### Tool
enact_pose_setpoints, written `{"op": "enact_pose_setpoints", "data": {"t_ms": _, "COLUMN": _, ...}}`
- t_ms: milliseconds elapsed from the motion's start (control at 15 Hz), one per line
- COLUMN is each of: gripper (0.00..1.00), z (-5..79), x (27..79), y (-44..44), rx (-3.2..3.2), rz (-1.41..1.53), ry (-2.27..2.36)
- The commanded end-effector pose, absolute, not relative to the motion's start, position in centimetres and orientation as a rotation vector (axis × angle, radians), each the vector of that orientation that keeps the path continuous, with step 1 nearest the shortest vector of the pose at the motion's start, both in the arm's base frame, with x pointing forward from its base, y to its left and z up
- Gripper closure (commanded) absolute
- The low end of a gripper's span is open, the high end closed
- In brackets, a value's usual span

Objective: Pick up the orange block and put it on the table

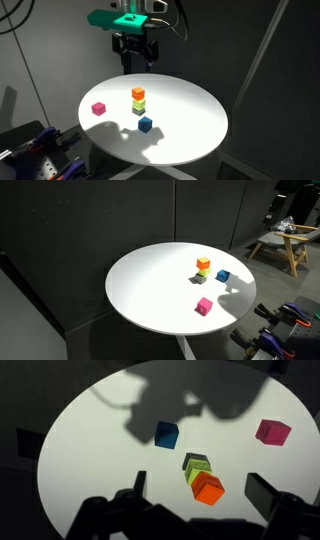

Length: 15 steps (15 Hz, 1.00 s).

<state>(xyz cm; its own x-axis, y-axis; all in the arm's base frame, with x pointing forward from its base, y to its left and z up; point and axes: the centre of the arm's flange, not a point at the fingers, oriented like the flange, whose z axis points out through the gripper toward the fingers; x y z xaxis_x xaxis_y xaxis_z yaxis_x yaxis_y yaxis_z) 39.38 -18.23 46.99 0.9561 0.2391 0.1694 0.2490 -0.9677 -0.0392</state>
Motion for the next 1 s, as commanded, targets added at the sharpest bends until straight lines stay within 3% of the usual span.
{"op": "enact_pose_setpoints", "data": {"t_ms": 0, "gripper": 0.0, "z": 47.0, "x": 39.4, "y": -18.2, "rx": -3.048, "rz": -0.254, "ry": -0.38}}
{"op": "enact_pose_setpoints", "data": {"t_ms": 933, "gripper": 0.0, "z": 46.8, "x": 40.9, "y": -15.2, "rx": -3.095, "rz": -0.26, "ry": -0.434}}
